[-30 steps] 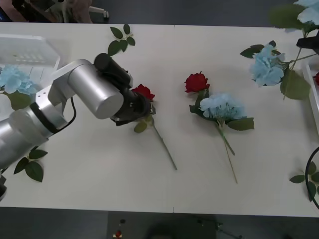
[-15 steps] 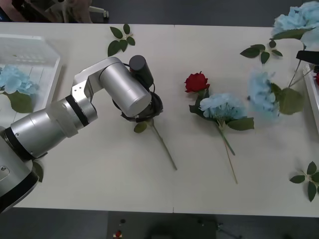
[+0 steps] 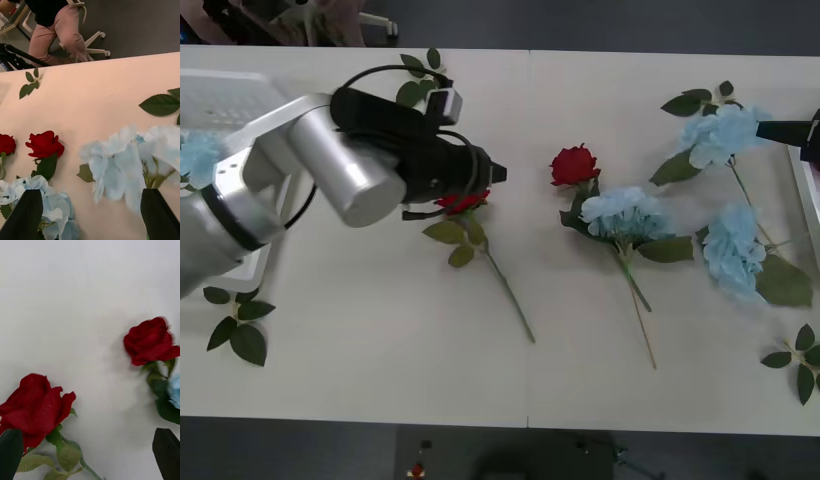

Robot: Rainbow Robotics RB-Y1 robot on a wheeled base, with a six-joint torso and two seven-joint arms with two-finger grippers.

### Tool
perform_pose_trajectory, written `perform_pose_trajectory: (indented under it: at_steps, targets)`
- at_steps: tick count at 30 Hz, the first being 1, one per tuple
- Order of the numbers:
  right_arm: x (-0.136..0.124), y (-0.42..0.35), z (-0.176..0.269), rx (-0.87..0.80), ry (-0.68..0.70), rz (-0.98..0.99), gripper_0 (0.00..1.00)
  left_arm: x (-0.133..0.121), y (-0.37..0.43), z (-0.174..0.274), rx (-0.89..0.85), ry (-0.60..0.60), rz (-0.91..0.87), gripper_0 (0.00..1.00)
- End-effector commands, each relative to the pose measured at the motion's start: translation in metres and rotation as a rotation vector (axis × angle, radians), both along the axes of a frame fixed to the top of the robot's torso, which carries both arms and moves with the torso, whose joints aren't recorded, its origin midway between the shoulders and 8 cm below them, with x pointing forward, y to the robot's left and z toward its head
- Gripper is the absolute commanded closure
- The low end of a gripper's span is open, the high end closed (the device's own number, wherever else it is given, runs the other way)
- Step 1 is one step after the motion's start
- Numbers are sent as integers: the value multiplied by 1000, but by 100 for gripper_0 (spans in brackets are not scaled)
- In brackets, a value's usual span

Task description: Put the red flowers into the right box and the blue flowers into the left box

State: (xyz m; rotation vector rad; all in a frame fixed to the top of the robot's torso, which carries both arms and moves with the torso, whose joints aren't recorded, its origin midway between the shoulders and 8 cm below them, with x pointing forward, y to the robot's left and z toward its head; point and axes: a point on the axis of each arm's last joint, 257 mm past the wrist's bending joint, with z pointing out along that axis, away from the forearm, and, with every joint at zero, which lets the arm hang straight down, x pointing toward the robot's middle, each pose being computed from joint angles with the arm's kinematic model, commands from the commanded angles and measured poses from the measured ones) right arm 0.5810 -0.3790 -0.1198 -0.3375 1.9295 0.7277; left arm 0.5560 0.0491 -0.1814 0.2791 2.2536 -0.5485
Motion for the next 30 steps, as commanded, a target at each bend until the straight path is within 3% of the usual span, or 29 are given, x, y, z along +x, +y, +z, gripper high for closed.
perform_pose_trajectory:
  at_steps: [1,6,16,20,25,30]
  targets:
    - [5,1,18,3,-29,1,24,-13,29,46,-49,-172,-102,0]
    - [0,-7,10,-37,18,0,24,-28,45,71,-51,-263,-164,0]
    - [-15,-49,-29,-220,437,-170,24,-37,47,67,-87,-238,-201,0]
    - [-9,-56,-40,-261,539,-280,24,-37,46,48,-74,-44,-164,0]
    - [7,-53,-66,-314,560,-374,24,-29,61,3,-7,128,-59,0]
    - [24,-40,-91,-378,524,-397,24,-12,43,-25,-1,199,34,0]
